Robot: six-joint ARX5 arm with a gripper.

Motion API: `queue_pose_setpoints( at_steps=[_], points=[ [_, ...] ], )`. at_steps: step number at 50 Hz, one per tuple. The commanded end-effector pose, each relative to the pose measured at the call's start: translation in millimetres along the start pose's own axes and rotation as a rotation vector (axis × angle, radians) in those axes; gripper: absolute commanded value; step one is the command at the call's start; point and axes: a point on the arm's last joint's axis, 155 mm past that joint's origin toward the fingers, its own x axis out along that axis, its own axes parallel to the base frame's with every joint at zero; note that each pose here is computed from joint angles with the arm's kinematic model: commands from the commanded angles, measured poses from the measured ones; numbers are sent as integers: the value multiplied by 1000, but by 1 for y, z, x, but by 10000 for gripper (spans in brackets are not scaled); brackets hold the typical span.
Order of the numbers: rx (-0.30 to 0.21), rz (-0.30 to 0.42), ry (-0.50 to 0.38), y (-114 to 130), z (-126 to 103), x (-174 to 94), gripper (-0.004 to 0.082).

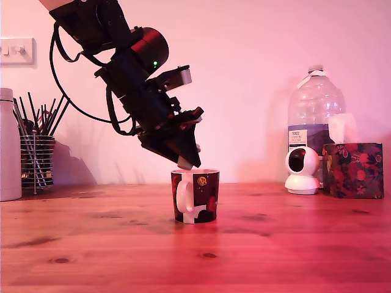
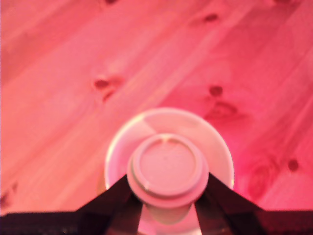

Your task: Pick up the coffee capsules from the table one by one and drop them inside the nearest coffee cup

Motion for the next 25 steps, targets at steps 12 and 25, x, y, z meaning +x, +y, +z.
queue_pose_setpoints(
  at_steps=[12, 25],
  points=[
    [6, -7, 20, -1, -6, 8, 569],
    [24, 1, -7, 0, 2, 3, 636]
  ],
)
